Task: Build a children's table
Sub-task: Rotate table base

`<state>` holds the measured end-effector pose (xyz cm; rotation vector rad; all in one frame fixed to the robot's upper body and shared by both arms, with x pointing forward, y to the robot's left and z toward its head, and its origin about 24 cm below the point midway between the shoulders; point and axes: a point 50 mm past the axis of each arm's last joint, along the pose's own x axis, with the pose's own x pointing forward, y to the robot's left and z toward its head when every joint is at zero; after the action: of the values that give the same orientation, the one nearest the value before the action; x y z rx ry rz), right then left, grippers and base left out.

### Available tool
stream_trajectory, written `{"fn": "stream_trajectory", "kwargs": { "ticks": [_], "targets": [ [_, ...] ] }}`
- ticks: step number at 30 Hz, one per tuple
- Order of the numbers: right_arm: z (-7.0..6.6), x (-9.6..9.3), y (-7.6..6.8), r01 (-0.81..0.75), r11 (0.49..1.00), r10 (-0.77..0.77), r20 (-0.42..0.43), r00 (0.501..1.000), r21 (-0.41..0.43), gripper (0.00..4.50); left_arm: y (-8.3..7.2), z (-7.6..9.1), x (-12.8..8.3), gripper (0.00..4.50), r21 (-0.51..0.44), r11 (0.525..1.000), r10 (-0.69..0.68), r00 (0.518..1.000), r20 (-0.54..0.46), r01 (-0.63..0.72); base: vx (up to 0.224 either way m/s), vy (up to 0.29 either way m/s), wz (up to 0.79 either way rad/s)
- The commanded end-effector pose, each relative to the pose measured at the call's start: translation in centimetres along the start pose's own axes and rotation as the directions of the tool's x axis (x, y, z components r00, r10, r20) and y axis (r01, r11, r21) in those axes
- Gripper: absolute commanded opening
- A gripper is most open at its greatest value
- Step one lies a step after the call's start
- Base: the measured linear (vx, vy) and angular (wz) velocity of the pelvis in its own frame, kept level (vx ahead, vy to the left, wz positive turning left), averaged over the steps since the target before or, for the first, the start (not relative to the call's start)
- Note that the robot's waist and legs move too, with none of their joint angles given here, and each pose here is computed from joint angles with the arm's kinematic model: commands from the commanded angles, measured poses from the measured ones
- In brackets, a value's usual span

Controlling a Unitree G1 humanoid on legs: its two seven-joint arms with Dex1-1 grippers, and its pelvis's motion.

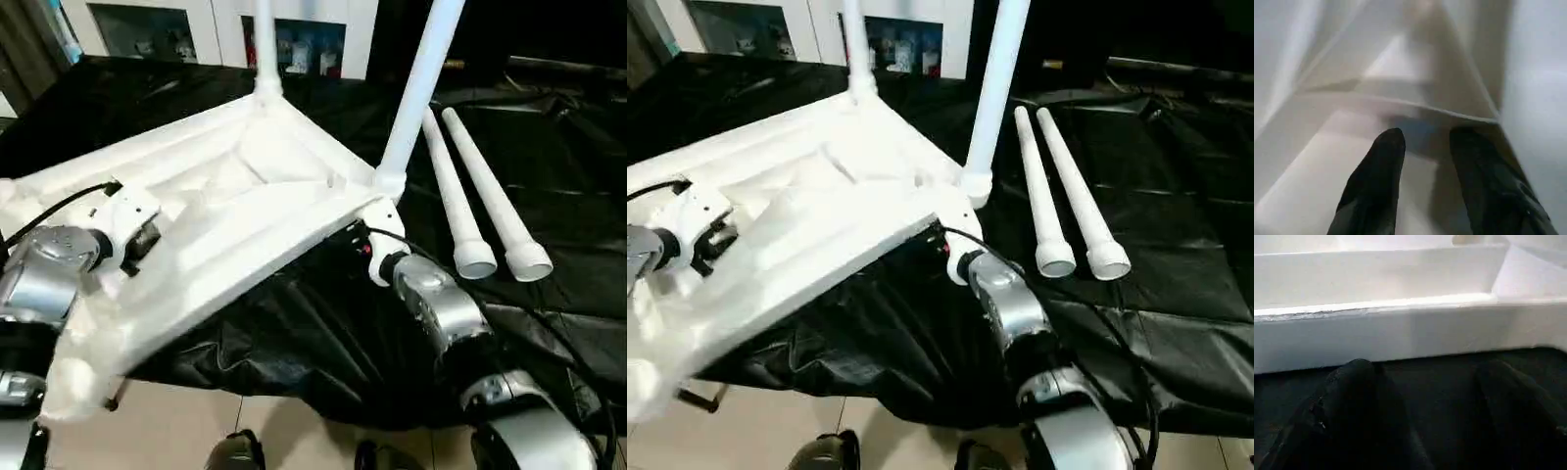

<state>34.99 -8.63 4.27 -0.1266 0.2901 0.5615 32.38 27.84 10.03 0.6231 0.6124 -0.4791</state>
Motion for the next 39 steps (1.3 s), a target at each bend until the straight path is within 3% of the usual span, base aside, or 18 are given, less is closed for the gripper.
{"fn": "stream_trajectory", "kwargs": {
  "ticks": [1, 2, 5, 6, 9, 15, 20, 22, 25, 31, 34, 36, 37, 38, 39],
  "targets": [
    [0.6, 0.5, 0.6, -0.018, 1.0, 0.018, 0.017, 1.0, -0.015, 3.89, -2.9, 1.1, 0.9, 1.91, 0.052, 0.976, -0.216, 0.975, 0.048, 0.214, 0.0, 0.0, 0.0],
    [0.8, 0.5, 0.5, -0.015, 1.0, 0.015, 0.023, 1.0, -0.016, 3.89, -4.0, 1.5, 0.7, 1.91, 0.111, 0.938, -0.336, 0.939, 0.072, 0.327, 0.0, 0.0, 0.0],
    [0.9, 0.6, 0.4, -0.012, 1.0, 0.013, 0.027, 1.0, -0.018, 3.89, -4.8, 1.8, 0.6, 1.91, 0.135, 0.903, -0.419, 0.905, 0.078, 0.407, 0.0, 0.0, 0.0],
    [0.9, 0.5, 0.0, 0.0, 1.0, 0.001, 0.031, 1.0, -0.028, 3.89, -5.8, 2.5, 0.8, 1.91, 0.165, 0.855, -0.51, 0.856, 0.088, 0.492, 0.0, 0.0, 0.0],
    [0.9, 0.2, -0.5, 0.017, 0.999, -0.016, 0.034, 0.999, -0.037, 3.89, -6.4, 3.8, 1.6, 1.91, 0.193, 0.833, -0.545, 0.83, 0.12, 0.519, 0.0, 0.0, 0.0],
    [0.8, -0.3, -1.5, 0.05, 0.997, -0.048, 0.04, 0.998, -0.06, 3.89, -6.9, 7.0, 3.8, 1.91, 0.256, 0.845, -0.523, 0.827, 0.208, 0.47, 0.0, 0.0, 0.0],
    [1.0, -0.8, -2.3, 0.077, 0.994, -0.073, 0.057, 0.996, -0.076, 3.89, -6.8, 9.6, 5.7, 1.91, 0.266, 0.898, -0.42, 0.86, 0.289, 0.349, 0.0, 0.0, 0.0],
    [1.1, -0.9, -2.4, 0.082, 0.993, -0.077, 0.059, 0.995, -0.079, 3.89, -6.7, 9.9, 6.1, 1.91, 0.261, 0.911, -0.391, 0.871, 0.297, 0.32, 0.0, 0.0, 0.0],
    [1.7, -1.3, -2.9, 0.094, 0.99, -0.086, 0.083, 0.993, -0.104, 3.89, -5.6, 10.6, 7.1, 1.91, 0.243, 0.962, -0.2, 0.931, 0.305, 0.127, 0.0, 0.0, 0.0],
    [2.7, -2.3, -3.3, 0.061, 0.991, -0.045, 0.13, 0.991, -0.121, 3.89, -4.2, 9.9, 7.3, 1.91, 0.253, 0.966, -0.026, 0.952, 0.306, -0.055, 0.0, 0.0, 0.0],
    [3.3, -3.5, -3.5, -0.016, 0.992, 0.037, 0.16, 0.986, -0.129, 3.89, -4.2, 10.2, 6.8, 1.91, 0.22, 0.975, -0.074, 0.922, 0.381, -0.013, 0.0, 0.0, 0.0],
    [3.7, -4.6, -3.7, -0.079, 0.986, 0.103, 0.17, 0.98, -0.144, 3.89, -4.6, 10.6, 6.3, 1.91, 0.199, 0.977, -0.162, 0.879, 0.449, 0.078, 0.0, 0.0, 0.0],
    [3.9, -5.3, -4.1, -0.102, 0.982, 0.128, 0.162, 0.979, -0.16, 3.89, -5.0, 11.0, 5.6, 1.91, 0.209, 0.967, -0.233, 0.834, 0.501, 0.144, 0.0, 0.0, 0.0],
    [3.9, -5.3, -4.1, -0.102, 0.982, 0.128, 0.162, 0.979, -0.16, 3.89, -5.0, 11.0, 5.6, 1.91, 0.209, 0.967, -0.233, 0.834, 0.501, 0.144, 0.0, 0.0, 0.0],
    [4.0, -5.8, -4.8, -0.079, 0.984, 0.104, 0.151, 0.983, -0.162, 3.89, -5.2, 11.1, 5.0, 1.91, 0.212, 0.958, -0.28, 0.797, 0.535, 0.195, 0.0, 0.0, 0.0]
  ]
}}
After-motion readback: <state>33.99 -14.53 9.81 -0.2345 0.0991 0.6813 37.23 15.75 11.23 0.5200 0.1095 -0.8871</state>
